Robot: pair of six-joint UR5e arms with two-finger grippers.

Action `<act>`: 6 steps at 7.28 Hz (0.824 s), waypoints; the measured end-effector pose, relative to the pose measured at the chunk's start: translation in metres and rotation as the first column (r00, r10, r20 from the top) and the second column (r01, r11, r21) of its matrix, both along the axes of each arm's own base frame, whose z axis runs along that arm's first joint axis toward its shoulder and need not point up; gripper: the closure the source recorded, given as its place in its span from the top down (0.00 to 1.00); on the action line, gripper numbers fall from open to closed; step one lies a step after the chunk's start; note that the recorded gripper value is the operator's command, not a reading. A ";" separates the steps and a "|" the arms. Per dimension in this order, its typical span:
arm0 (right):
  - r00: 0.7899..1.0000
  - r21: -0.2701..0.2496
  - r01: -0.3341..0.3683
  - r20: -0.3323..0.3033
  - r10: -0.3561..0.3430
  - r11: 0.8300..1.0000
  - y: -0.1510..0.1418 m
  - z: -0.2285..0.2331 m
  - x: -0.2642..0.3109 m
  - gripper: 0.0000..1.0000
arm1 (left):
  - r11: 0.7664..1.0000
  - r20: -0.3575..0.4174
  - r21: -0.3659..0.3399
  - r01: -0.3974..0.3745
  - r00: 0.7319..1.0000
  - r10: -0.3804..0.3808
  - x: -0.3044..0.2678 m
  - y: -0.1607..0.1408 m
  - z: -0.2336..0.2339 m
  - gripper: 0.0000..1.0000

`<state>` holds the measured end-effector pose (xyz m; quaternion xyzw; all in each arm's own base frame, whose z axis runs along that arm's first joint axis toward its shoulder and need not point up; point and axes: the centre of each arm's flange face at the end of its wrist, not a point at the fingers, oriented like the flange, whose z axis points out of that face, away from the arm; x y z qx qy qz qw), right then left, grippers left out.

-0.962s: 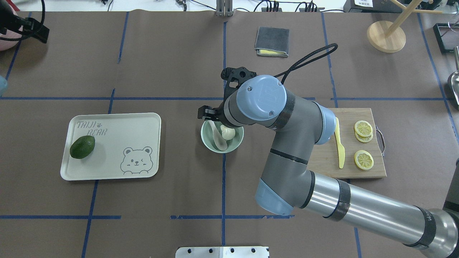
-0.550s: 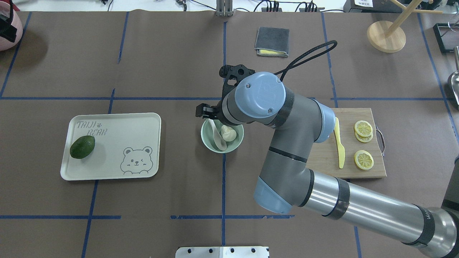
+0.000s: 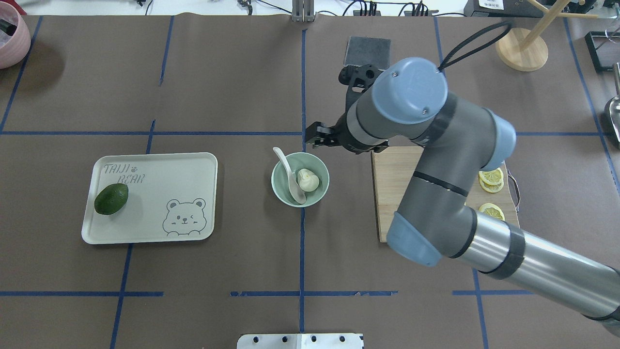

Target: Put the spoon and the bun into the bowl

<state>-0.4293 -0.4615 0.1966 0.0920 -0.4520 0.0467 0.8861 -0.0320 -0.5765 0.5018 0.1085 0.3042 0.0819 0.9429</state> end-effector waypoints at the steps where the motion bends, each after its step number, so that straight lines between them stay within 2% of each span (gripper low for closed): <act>1: 0.997 0.025 0.044 -0.058 -0.042 0.999 -0.012 0.020 0.040 1.00 | 0.999 -0.046 -0.026 -0.028 0.999 0.027 -0.018 0.016 0.031 1.00; 2: 0.991 0.034 0.089 -0.101 -0.085 0.995 -0.030 0.049 0.085 1.00 | 0.998 -0.082 -0.051 -0.039 0.996 0.035 -0.030 0.032 0.056 1.00; 4: 0.974 0.043 0.191 -0.132 -0.184 0.981 -0.061 0.128 0.195 1.00 | 0.992 -0.149 -0.115 -0.045 0.988 0.027 -0.036 0.054 0.094 1.00; 6: 0.962 0.058 0.247 -0.133 -0.238 0.967 -0.064 0.204 0.294 1.00 | 0.987 -0.179 -0.156 -0.049 0.984 0.020 -0.035 0.070 0.117 1.00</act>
